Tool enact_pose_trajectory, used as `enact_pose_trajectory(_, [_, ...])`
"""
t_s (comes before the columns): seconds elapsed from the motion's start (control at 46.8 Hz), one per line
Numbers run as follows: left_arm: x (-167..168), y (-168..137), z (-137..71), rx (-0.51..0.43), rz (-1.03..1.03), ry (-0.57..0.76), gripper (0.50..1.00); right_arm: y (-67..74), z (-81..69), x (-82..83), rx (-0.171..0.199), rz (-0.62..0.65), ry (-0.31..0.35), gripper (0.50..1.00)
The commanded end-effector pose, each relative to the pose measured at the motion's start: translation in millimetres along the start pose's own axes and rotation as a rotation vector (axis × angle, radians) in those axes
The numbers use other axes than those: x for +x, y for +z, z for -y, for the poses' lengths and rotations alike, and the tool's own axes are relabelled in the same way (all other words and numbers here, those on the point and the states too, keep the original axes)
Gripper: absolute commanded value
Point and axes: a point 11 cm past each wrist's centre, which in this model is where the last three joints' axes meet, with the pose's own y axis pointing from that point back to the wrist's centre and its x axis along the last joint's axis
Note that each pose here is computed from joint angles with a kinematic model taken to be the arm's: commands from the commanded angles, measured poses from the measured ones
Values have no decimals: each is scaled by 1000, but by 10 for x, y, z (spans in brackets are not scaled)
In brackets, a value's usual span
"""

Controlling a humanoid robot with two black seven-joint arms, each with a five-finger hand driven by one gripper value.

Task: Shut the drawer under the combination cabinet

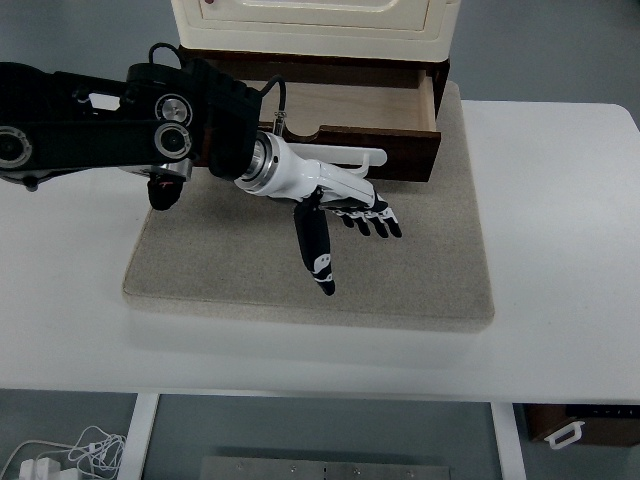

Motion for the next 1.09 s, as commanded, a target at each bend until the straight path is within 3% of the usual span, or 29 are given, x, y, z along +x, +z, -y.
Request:
enact_pose_trajectory(0.0, [10,-79,0,44,0,-16,999,0,0,-1,0,-1,0,952])
enact_pose_trajectory(0.235, [-26,-142,-18,109,17,-71,999,0,0,-1,0,-1,0,952])
enact_pose_trajectory(0.513, [195,-342,-64,174,-22,-24,999,0,0,-1,0,-1,0,952])
enact_pose_trajectory(1.068, [355,-375,-38,194,-22,7,996,0,0,-1,0,-1,0,952])
